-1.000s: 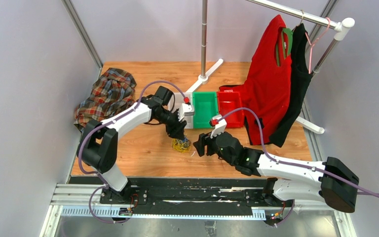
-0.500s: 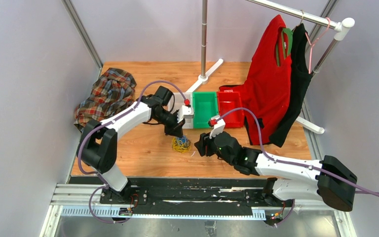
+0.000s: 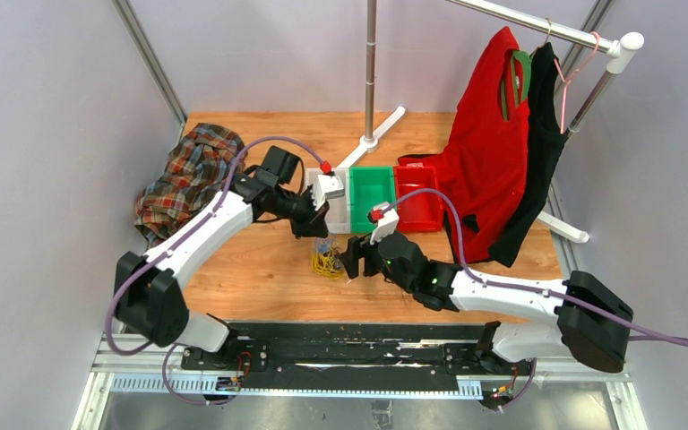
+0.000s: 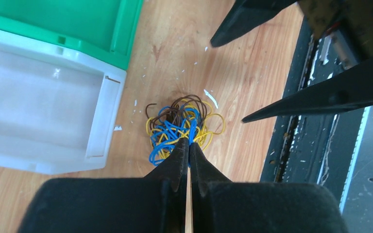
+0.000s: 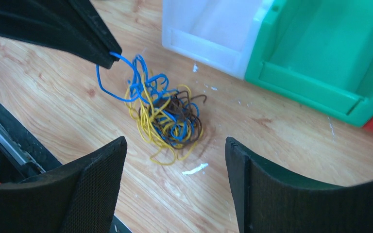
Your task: Untangle the cables
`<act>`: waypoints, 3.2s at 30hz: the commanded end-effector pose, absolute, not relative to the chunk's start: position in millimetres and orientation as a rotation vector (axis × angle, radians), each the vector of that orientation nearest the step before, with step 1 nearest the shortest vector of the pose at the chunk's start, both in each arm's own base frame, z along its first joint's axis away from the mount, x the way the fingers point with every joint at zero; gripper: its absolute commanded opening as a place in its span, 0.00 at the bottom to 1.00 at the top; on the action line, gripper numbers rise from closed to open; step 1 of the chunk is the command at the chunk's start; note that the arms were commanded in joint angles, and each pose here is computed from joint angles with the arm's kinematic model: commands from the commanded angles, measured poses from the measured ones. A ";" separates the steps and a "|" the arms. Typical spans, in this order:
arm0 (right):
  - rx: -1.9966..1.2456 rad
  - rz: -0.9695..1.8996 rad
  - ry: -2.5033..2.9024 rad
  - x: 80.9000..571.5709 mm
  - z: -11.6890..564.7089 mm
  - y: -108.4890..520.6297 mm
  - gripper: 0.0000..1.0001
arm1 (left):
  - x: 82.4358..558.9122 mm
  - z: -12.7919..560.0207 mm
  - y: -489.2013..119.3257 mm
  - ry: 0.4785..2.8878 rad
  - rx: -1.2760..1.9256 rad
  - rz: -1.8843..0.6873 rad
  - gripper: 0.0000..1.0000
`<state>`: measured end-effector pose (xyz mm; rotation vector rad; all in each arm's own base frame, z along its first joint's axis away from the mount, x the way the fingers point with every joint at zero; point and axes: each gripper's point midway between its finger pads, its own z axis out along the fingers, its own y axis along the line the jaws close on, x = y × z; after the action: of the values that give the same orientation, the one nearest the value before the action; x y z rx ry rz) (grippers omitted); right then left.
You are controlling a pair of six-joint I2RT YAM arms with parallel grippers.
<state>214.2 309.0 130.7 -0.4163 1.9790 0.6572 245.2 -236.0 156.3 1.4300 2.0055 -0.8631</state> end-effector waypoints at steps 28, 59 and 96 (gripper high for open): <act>-0.304 0.759 1.838 263.3 179.6 378.9 0.66 | 197.7 262.6 -234.7 1.917 1.248 -1.003 0.01; -0.349 0.743 2.127 222.4 56.3 358.7 0.51 | 194.1 536.3 -190.4 1.389 0.945 -0.611 0.01; -0.066 0.426 1.984 294.1 171.1 236.6 0.76 | 248.3 444.0 -234.4 1.533 0.948 -0.730 0.00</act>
<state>274.5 279.5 175.4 -0.1460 1.9482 0.5671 245.0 -216.9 448.1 0.9220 1.5627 -0.6626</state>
